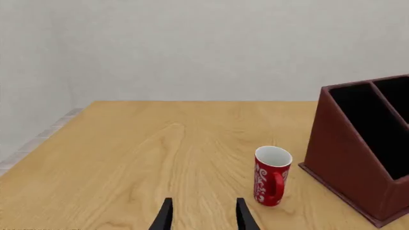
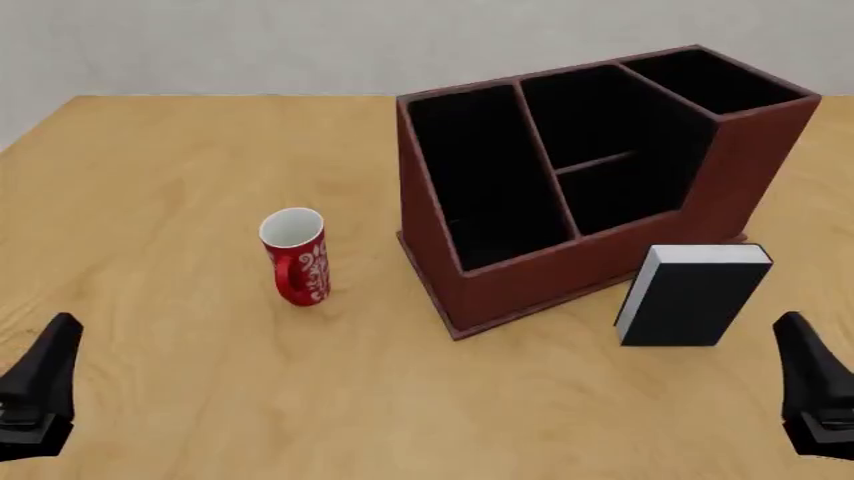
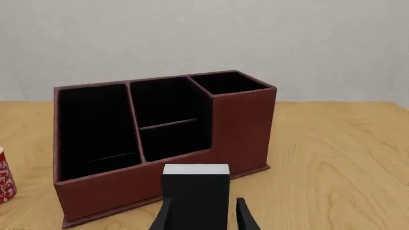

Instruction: Pick up the book and place it in the left compartment of the caddy.

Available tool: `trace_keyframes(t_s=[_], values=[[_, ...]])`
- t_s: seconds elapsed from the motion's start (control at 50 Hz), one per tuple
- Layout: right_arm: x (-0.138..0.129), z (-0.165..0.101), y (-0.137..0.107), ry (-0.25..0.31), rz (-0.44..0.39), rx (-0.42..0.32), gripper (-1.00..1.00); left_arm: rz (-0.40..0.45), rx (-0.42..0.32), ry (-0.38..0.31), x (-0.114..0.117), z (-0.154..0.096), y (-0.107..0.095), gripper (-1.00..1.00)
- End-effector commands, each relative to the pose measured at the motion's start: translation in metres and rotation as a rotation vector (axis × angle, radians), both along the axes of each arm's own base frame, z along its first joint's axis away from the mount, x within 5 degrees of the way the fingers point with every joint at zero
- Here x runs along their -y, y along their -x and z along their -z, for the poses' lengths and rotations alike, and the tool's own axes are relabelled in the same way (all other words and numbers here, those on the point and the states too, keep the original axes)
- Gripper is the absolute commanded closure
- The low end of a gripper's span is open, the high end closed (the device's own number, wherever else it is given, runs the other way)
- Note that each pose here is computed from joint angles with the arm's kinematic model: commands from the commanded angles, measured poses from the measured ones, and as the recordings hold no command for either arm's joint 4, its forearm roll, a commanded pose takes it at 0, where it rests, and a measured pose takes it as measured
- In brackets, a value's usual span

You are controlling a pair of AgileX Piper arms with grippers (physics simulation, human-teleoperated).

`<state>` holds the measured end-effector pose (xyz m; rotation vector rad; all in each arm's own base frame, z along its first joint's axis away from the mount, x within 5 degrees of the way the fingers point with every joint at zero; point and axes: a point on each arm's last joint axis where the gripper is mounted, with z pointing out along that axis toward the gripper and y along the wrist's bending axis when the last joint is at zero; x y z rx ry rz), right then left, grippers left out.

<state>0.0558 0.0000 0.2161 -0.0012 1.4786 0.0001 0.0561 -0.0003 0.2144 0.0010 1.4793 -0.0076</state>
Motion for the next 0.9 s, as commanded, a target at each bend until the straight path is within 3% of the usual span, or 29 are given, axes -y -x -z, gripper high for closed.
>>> trace_keyframes(t_s=[0.02,0.36,0.52,0.68,0.84,0.9], values=[[0.000,-0.001,0.000,0.008,-0.001,0.002,-1.00,-0.004,-0.002,-0.001,0.000,-0.001,0.000,-1.00],[-0.001,-0.006,0.001,0.076,-0.017,0.000,-1.00,-0.002,0.002,-0.003,0.000,-0.003,0.000,-1.00],[-0.002,-0.032,0.008,0.171,-0.032,0.003,-1.00,0.006,0.007,-0.001,0.000,-0.004,0.001,-1.00],[-0.004,-0.038,0.011,0.284,-0.067,-0.023,-1.00,0.016,0.006,0.005,0.001,-0.004,0.001,-1.00],[-0.012,-0.036,0.002,0.414,-0.207,-0.101,-1.00,0.030,0.013,0.007,0.002,-0.005,0.001,-1.00],[-0.013,-0.040,-0.002,0.450,-0.224,-0.125,-1.00,0.030,0.015,0.009,0.002,-0.006,0.001,-1.00]])
